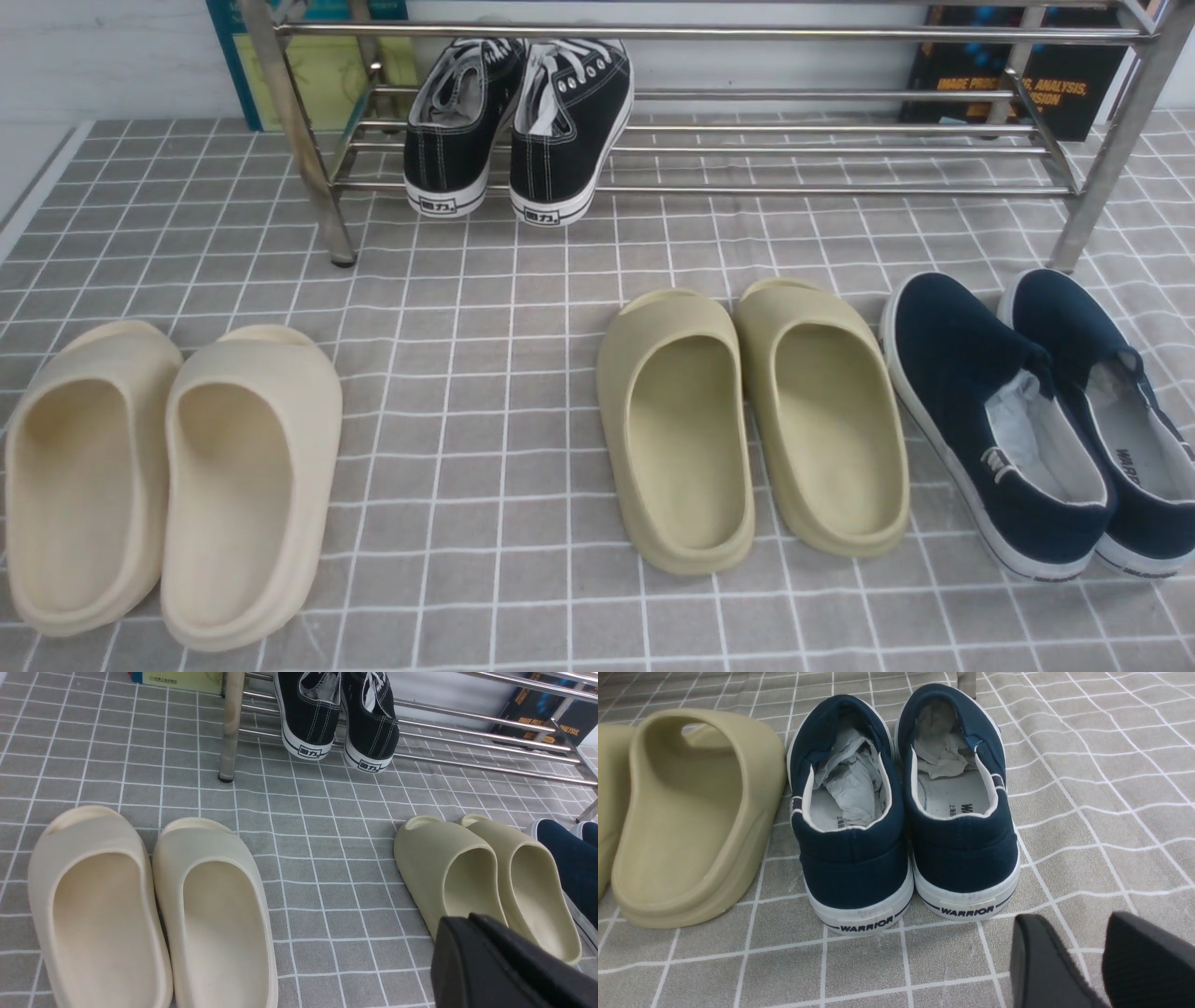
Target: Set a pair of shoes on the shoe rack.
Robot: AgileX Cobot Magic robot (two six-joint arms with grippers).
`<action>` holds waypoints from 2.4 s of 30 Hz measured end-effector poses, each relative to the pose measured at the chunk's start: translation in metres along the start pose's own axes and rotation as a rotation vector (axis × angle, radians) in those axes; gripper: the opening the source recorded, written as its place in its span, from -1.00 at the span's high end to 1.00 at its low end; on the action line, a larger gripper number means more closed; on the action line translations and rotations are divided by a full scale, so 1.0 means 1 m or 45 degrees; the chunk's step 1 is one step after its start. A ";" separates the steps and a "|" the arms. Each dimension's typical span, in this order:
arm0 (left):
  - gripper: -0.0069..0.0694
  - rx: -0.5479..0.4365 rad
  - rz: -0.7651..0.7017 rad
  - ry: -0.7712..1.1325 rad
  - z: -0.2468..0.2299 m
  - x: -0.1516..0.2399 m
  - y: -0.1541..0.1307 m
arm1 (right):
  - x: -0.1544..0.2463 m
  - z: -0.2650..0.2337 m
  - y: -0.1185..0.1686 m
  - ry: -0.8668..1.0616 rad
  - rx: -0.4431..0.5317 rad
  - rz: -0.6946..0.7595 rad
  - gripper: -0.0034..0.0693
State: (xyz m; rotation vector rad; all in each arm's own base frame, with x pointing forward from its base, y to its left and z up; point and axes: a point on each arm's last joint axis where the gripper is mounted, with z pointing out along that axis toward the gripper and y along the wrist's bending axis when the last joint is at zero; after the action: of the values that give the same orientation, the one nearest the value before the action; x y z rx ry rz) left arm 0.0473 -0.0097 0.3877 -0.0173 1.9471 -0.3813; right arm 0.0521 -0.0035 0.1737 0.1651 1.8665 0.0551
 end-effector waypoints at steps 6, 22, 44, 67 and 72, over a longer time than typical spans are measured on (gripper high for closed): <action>0.85 0.000 0.000 0.000 0.000 0.000 0.000 | 0.000 0.000 0.000 0.000 0.000 0.000 0.25; 0.85 -0.141 0.014 -0.376 0.051 0.109 0.041 | 0.000 0.000 0.000 0.000 0.000 0.000 0.25; 0.85 -0.334 -0.037 -0.195 0.078 0.188 0.070 | 0.000 0.000 0.000 -0.001 0.000 0.000 0.25; 0.85 -0.339 -0.050 -0.151 0.078 0.191 0.070 | 0.000 0.000 0.000 -0.001 0.000 0.000 0.25; 0.85 -0.339 -0.050 -0.150 0.078 0.192 0.070 | 0.000 0.000 0.000 -0.001 0.000 0.000 0.25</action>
State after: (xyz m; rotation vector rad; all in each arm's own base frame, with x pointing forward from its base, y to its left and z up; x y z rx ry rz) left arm 0.0525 0.0009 0.1694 -0.2452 1.8700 -0.1410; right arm 0.0521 -0.0035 0.1740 0.1651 1.8657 0.0552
